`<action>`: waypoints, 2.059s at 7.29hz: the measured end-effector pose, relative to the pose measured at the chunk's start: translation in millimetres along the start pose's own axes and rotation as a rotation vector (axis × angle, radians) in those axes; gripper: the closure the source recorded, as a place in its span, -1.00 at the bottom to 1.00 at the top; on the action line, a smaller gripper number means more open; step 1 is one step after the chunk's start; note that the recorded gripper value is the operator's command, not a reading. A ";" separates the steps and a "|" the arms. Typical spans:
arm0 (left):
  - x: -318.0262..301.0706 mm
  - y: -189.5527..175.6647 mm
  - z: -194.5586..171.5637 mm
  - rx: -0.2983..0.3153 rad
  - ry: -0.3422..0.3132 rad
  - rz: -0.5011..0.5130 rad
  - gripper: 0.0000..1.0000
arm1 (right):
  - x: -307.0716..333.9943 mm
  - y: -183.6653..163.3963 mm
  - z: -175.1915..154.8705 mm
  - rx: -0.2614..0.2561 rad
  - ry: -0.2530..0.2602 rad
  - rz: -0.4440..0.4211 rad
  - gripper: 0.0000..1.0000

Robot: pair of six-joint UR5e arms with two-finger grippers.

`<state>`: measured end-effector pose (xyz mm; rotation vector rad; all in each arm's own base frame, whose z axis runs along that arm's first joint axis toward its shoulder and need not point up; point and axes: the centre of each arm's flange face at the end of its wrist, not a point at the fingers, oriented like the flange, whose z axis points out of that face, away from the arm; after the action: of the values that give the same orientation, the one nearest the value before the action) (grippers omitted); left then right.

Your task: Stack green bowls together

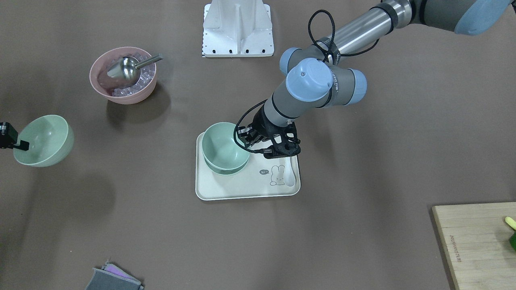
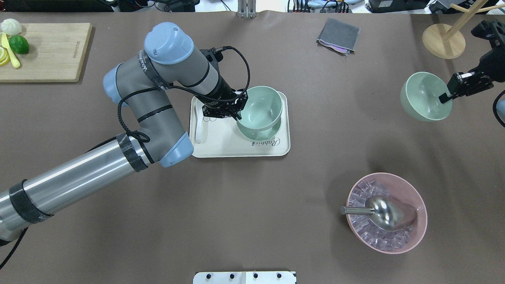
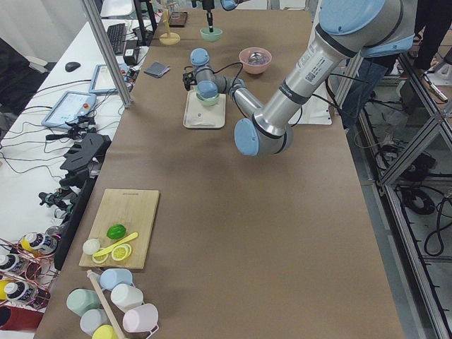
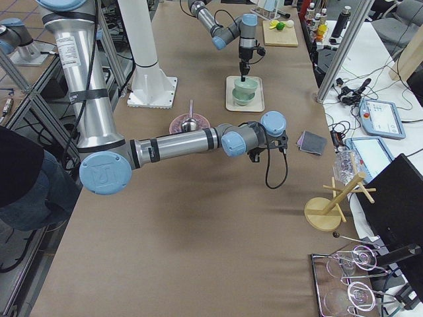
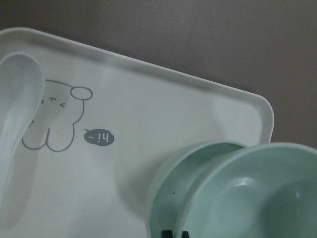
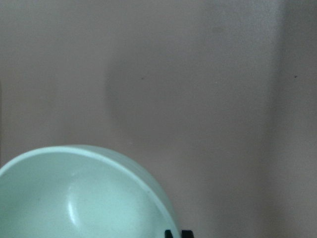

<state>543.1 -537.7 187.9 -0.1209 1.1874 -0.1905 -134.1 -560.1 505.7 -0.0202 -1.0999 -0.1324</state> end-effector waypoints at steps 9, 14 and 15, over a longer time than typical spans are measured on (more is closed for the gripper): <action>-9.2 -10.1 3.1 0.048 0.037 0.028 -0.97 | -33.8 2.4 -0.4 0.005 -0.012 -0.005 1.00; -101.2 -94.8 -123.8 0.079 0.066 0.010 -0.97 | -204.5 -30.4 43.6 -0.033 -0.056 0.052 1.00; -142.1 -106.7 -149.8 0.093 0.057 0.033 -0.97 | -243.1 -31.5 67.9 -0.048 -0.046 0.064 1.00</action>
<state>343.7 -611.1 282.2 -0.0142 1.2349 -0.2207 -306.6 -562.2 318.7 -0.1019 -1.1409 -0.1012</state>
